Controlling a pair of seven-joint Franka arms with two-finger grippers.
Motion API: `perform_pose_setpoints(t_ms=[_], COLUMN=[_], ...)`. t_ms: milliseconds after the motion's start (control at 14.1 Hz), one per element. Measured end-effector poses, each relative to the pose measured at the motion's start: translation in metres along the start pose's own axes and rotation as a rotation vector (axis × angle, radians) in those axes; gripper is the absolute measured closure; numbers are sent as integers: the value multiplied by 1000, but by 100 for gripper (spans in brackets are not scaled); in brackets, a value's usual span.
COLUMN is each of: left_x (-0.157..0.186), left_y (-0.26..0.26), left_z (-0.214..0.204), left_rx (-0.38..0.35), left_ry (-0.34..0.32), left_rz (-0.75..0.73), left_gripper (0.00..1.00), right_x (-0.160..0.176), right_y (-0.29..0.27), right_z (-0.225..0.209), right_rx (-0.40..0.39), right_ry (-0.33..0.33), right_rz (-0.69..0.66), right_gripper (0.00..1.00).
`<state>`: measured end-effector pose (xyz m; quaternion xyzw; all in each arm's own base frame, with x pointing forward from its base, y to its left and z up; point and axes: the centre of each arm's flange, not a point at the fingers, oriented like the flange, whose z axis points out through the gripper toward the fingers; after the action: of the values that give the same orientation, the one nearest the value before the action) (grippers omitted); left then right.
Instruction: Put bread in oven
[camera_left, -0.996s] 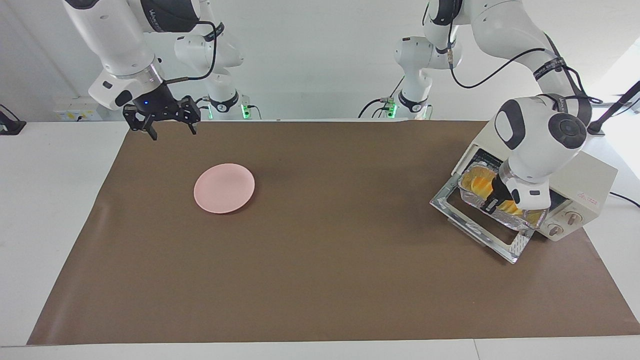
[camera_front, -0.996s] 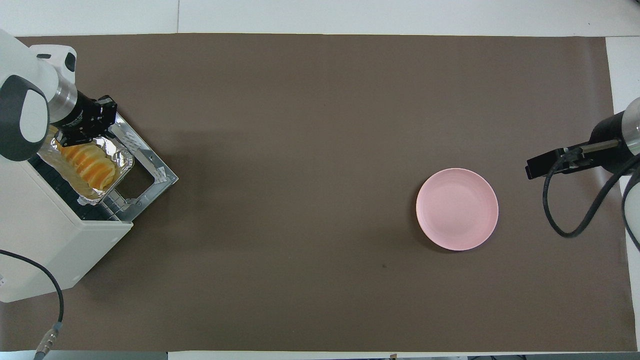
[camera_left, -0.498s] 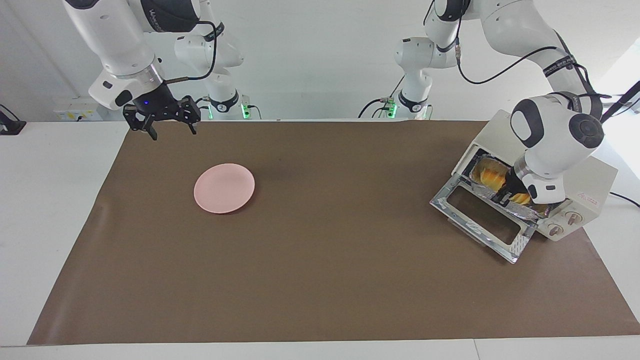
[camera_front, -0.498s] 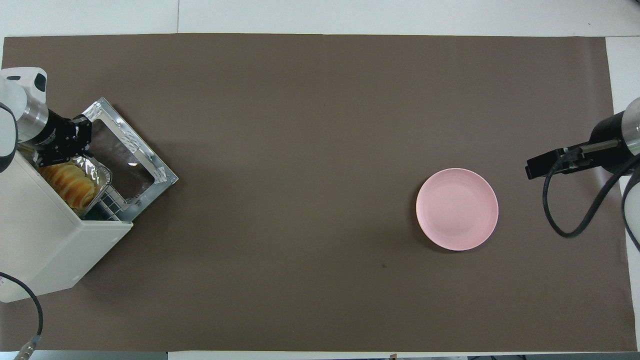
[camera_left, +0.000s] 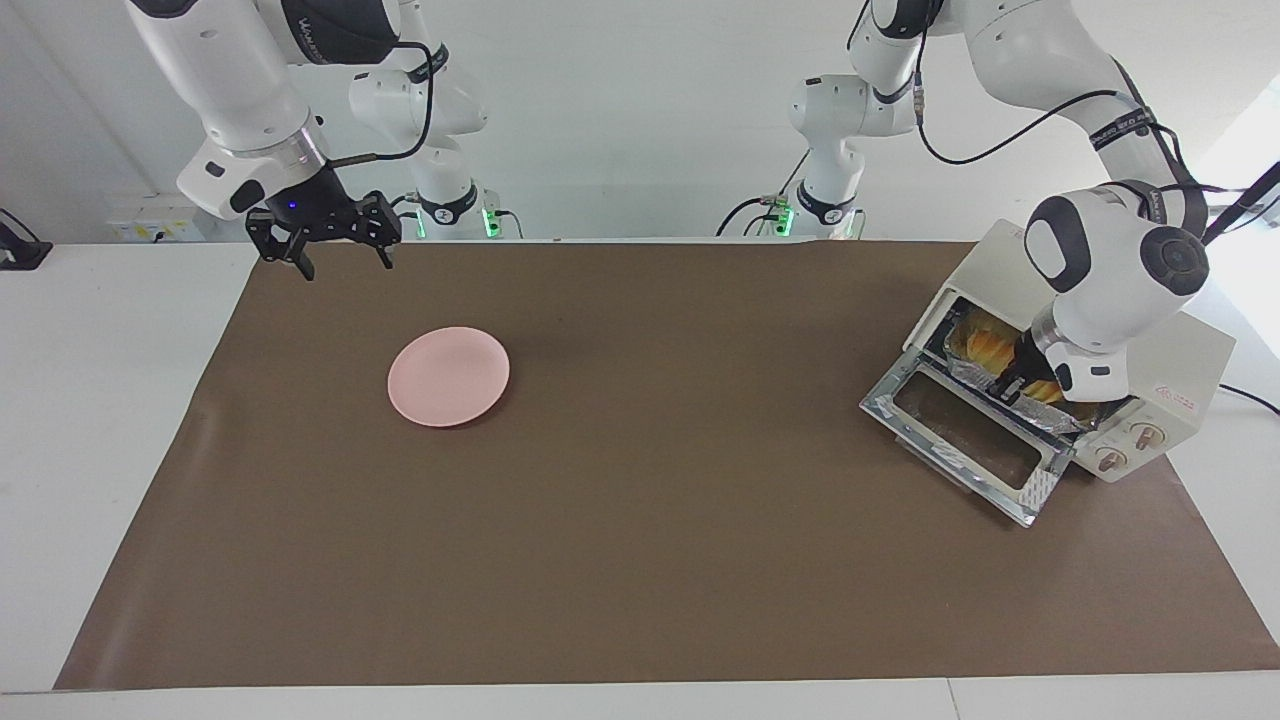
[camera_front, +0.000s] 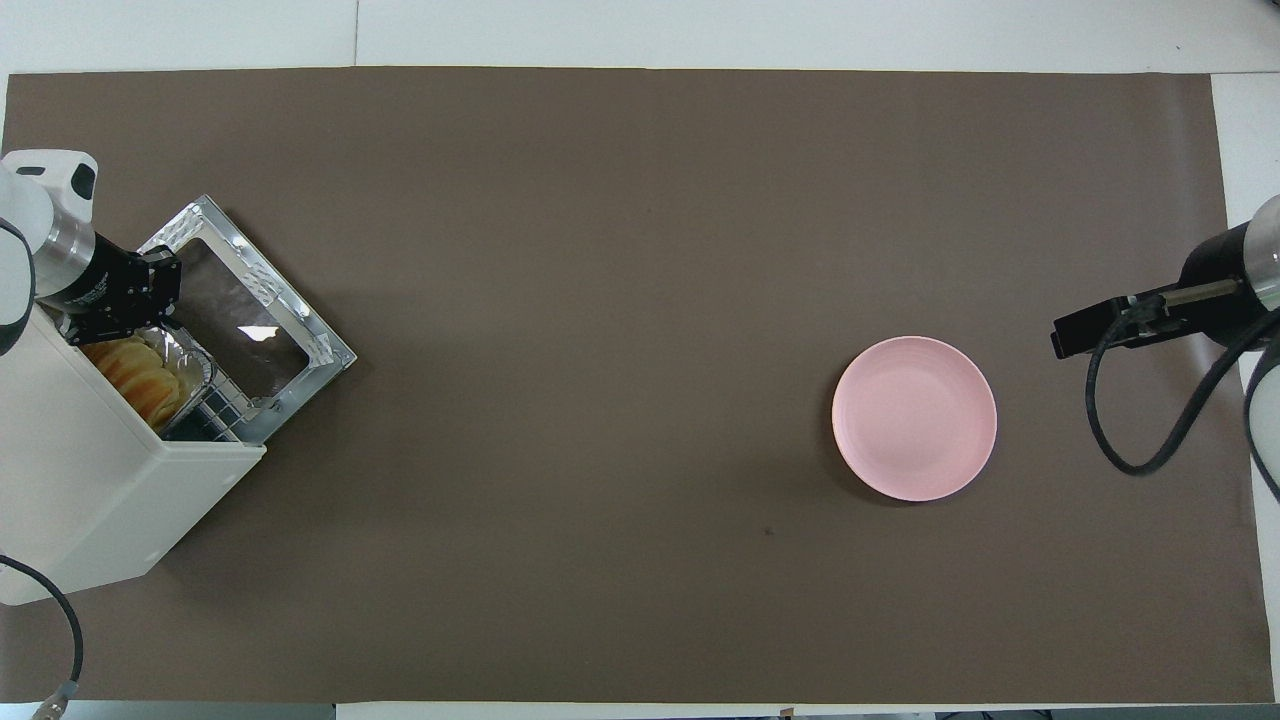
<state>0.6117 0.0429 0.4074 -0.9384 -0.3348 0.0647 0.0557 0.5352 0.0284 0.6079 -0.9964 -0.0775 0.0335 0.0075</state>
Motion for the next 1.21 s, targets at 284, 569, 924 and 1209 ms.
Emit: perform_pose_setpoints(t_ms=[284,569,924,1209], left_x=[-4,-4,-4,1], left_y=[2,2,5,9], left_z=[1,0,-3,-29], left_rx=[22,21,8,-24], left_ry=[13,15,34,91], left_rz=[17,46,126,170], left_gripper=[98,83,28,0], right_x=[0,0,0,0], right_y=[0,0,0,0], right_z=[0,0,0,0], right_rx=[0,0,0,0], right_ry=[0,0,0,0], right_rz=[0,0,0,0], right_gripper=[0,0,0,0])
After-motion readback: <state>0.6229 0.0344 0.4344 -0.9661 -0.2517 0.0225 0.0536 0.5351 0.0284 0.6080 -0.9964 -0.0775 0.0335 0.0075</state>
